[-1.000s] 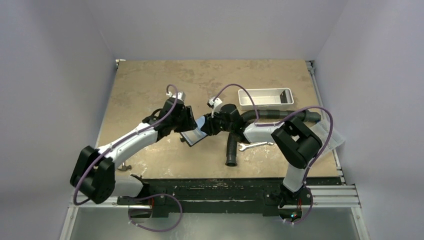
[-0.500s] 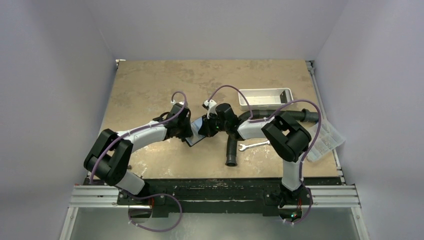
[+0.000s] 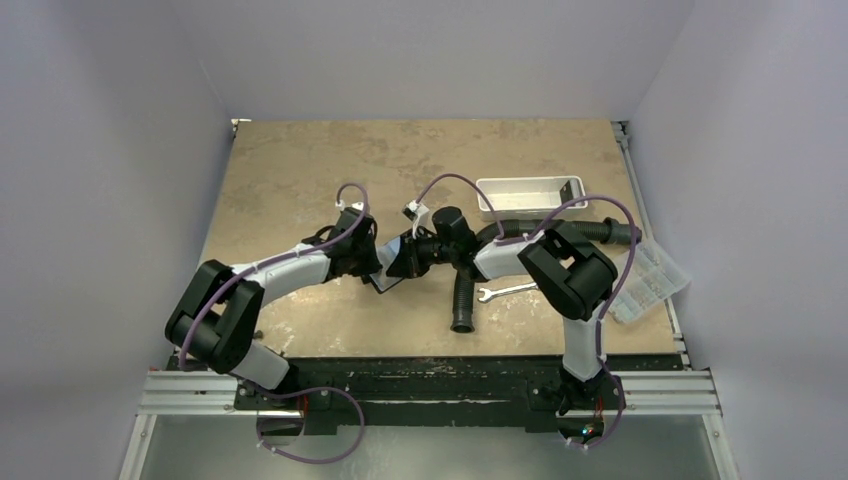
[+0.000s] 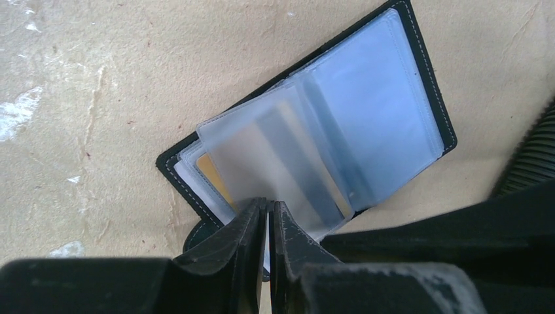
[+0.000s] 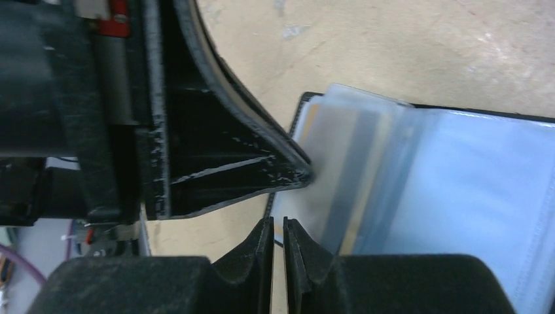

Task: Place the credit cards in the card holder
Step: Open the card holder at the center of the board.

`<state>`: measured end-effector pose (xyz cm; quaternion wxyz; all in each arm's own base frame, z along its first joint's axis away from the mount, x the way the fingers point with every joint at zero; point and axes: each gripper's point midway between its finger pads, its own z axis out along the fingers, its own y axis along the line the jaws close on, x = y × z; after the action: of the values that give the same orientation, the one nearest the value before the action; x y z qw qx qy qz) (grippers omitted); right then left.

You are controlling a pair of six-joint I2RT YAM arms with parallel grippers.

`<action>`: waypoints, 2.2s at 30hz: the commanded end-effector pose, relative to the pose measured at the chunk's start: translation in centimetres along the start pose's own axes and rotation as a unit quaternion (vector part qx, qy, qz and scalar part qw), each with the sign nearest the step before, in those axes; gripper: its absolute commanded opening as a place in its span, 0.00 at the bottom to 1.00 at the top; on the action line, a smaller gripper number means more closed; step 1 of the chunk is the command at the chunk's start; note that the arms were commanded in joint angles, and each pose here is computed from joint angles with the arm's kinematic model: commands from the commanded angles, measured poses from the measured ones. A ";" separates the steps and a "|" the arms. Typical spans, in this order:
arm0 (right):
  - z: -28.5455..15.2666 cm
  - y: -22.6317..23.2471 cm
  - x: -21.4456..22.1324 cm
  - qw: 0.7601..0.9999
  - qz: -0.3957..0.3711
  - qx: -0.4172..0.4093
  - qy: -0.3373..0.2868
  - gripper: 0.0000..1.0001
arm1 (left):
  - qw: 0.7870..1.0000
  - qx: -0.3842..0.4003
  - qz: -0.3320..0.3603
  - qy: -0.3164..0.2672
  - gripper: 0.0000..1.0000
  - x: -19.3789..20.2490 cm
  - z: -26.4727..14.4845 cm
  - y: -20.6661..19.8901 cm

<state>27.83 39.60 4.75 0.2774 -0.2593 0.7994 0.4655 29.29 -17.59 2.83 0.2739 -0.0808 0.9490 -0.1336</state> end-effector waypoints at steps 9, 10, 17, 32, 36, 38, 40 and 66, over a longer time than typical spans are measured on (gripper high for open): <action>-4.3 -1.7 -4.6 0.996 0.012 0.030 -0.087 0.38 | 0.996 -0.083 0.005 0.044 0.19 2.0 -2.4 4.3; -4.6 -2.2 -4.9 0.995 0.010 0.041 -0.092 0.39 | 0.996 -0.079 0.006 0.040 0.23 1.6 -2.7 3.9; -5.1 -2.9 -5.2 0.994 0.003 0.061 -0.093 0.46 | 0.999 -0.049 0.009 0.004 0.49 -2.0 -4.4 2.3; -2.4 -2.6 -3.3 0.998 0.002 0.034 -0.051 0.34 | 1.000 -0.026 0.003 0.013 0.50 -2.6 -1.5 2.3; -1.6 -2.1 -3.0 0.999 -0.006 0.031 -0.043 0.28 | 0.999 -0.029 -0.002 0.017 0.42 -1.8 -1.0 2.7; -1.1 -2.1 -2.7 0.998 -0.017 0.041 -0.035 0.28 | 0.999 -0.031 -0.004 0.021 0.41 -1.3 -0.9 3.0; -0.9 -2.3 -2.6 0.998 -0.021 0.050 -0.031 0.33 | 0.999 -0.033 -0.003 0.024 0.39 -0.8 -0.7 3.3; -0.4 -5.9 -1.7 0.960 -0.120 0.251 0.019 0.24 | 0.996 -0.085 0.005 0.018 0.31 0.4 -1.4 6.1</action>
<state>32.25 38.21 3.10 0.3693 -0.2876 0.8493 0.2440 28.16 -13.09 1.99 0.2447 -0.0932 0.9615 -0.0832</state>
